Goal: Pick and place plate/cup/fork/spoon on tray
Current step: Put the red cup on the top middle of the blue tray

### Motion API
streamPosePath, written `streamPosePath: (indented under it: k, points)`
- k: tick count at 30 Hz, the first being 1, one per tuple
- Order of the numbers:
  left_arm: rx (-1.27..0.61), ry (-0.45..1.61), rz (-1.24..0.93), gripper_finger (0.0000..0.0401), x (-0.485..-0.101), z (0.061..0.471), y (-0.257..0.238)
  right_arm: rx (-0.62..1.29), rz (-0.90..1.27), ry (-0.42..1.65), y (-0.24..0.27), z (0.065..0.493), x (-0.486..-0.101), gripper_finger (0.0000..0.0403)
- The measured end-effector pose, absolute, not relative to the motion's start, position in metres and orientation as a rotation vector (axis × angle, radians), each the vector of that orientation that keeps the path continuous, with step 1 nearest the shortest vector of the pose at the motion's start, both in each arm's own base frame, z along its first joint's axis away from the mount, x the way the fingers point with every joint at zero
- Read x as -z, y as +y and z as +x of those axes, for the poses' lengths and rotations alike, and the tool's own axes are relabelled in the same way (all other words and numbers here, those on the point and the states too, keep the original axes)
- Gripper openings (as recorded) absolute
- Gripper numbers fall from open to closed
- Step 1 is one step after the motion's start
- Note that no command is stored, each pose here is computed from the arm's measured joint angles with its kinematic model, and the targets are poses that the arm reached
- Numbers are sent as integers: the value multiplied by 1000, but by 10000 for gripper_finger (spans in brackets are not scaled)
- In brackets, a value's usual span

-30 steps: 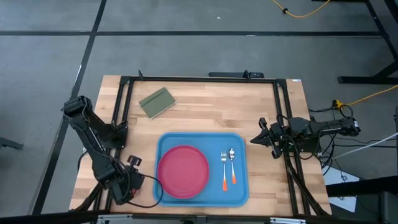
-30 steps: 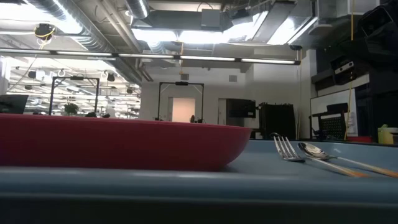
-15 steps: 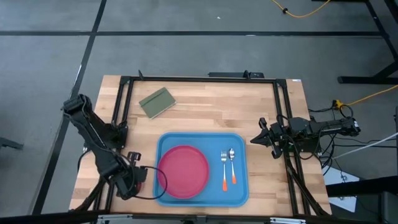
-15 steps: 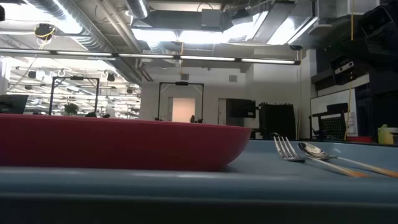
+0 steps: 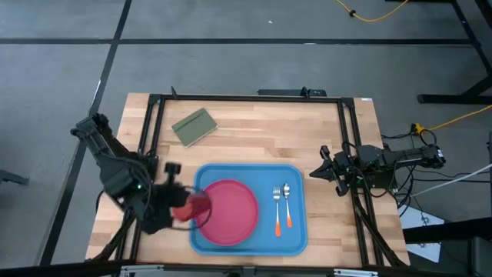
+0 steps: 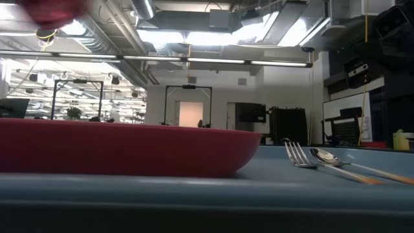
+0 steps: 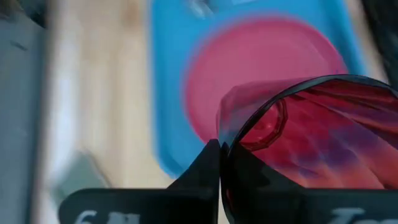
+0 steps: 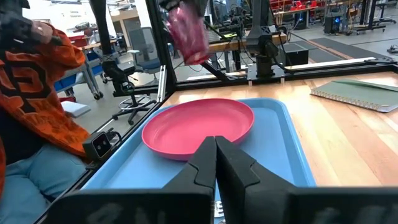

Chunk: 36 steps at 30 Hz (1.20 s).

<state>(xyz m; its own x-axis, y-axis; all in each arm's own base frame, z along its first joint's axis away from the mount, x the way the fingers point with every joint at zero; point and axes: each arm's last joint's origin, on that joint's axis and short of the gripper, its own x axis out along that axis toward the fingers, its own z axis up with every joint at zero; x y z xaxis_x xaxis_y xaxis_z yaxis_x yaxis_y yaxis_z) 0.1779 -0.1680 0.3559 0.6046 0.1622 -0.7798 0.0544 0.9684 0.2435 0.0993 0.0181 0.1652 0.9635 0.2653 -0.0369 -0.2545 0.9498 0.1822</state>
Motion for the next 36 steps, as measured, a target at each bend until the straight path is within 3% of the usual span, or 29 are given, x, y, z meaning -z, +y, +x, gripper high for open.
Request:
streamPosePath:
  k: [11,18,26,36]
  points:
    - [-175,688,313,3,-367,286,-92,-265,177,61,18,99,-165,8]
    - [-90,690,180,3,-334,352,-34,-265,177,61,18,99,-165,8]
    - [-137,809,118,3,-313,381,5,-265,177,61,18,99,-165,8]
    - [-86,933,57,3,-286,415,-8,-265,177,62,18,99,-165,8]
